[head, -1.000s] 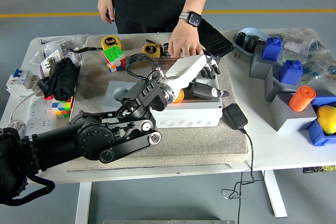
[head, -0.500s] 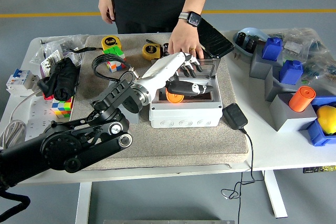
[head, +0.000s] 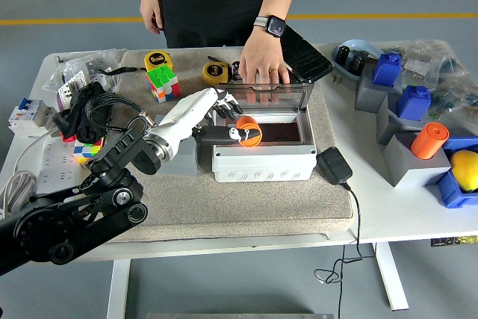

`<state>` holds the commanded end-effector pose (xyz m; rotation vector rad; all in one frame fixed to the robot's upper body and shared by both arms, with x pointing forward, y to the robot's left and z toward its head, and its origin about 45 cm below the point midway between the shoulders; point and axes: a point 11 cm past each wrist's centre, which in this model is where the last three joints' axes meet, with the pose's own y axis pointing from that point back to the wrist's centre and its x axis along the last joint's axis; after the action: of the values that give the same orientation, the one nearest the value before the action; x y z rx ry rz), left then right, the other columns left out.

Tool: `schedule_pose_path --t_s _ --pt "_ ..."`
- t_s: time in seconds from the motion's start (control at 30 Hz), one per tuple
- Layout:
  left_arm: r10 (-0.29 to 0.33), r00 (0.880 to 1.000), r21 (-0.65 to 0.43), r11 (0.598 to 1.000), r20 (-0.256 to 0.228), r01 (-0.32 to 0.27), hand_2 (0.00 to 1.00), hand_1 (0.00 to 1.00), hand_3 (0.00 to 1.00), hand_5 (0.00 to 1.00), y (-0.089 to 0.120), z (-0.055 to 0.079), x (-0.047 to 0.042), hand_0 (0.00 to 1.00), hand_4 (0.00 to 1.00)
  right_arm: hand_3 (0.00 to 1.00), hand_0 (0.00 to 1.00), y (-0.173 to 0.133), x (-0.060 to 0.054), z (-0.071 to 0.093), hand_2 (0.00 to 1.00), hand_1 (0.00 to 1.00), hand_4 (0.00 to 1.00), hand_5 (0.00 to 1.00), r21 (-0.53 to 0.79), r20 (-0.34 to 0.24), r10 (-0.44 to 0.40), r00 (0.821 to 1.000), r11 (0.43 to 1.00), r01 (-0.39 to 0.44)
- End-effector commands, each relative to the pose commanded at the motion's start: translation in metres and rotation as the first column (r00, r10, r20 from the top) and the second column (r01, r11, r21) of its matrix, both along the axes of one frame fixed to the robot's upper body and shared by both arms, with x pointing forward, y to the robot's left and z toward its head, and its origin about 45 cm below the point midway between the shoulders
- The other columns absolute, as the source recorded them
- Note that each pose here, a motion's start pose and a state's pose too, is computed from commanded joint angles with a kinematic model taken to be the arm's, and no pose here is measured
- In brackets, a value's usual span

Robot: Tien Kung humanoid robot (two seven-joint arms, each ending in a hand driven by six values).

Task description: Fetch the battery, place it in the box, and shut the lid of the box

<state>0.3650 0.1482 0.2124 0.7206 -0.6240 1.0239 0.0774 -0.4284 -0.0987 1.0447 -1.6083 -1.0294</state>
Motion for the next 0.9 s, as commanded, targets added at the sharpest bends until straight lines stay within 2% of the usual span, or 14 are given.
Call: schedule_pose_path --t_s 0.27,0.4,0.6,0.67,0.77,0.8,0.9 --pt "-0.026 1.000 -0.005 1.000 -0.011 0.026 0.553 0.584 0.541 0.603 -0.009 0.002 -0.0033 0.348 0.998 0.586 0.572 -0.002 0.000 0.001 0.667 0.642 0.950 0.477 -0.003 -0.003 0.001 1.000 1.000 -0.001" --pt "-0.054 0.998 -0.006 0.999 -0.018 0.054 0.554 0.576 0.536 0.618 -0.020 0.002 -0.0057 0.335 0.998 0.586 0.572 -0.001 -0.001 0.000 0.668 0.642 0.950 0.477 -0.002 -0.002 -0.001 1.000 1.000 0.001" --pt "-0.122 0.991 -0.007 0.992 -0.048 0.122 0.557 0.576 0.537 0.623 -0.049 0.002 -0.0114 0.317 0.998 0.585 0.572 -0.001 -0.002 0.000 0.668 0.642 0.950 0.477 -0.001 -0.004 -0.001 1.000 1.000 0.001" --pt "-0.136 0.989 -0.036 0.990 -0.055 0.135 0.557 0.576 0.537 0.623 -0.057 0.003 -0.0117 0.317 0.998 0.585 0.572 -0.001 -0.001 0.000 0.668 0.642 0.950 0.477 -0.001 -0.004 -0.001 1.000 1.000 0.001" --pt "-0.160 0.985 -0.146 0.978 -0.059 0.150 0.557 0.576 0.537 0.623 -0.076 0.011 -0.0083 0.317 0.998 0.585 0.572 -0.001 -0.001 0.000 0.668 0.642 0.950 0.477 -0.002 -0.005 0.003 1.000 1.000 -0.003" --pt "-0.165 0.984 -0.182 0.972 -0.062 0.151 0.583 0.584 0.572 0.625 -0.081 0.013 -0.0075 0.328 0.998 0.586 0.572 -0.001 -0.001 0.000 0.668 0.642 0.950 0.478 -0.001 -0.005 0.004 1.000 1.000 -0.004" --pt "-0.181 0.981 -0.304 0.940 -0.069 0.152 0.583 0.584 0.572 0.625 -0.095 0.025 -0.0042 0.328 0.998 0.586 0.572 0.001 0.001 0.000 0.668 0.642 0.950 0.478 0.000 -0.002 0.006 1.000 1.000 -0.006"
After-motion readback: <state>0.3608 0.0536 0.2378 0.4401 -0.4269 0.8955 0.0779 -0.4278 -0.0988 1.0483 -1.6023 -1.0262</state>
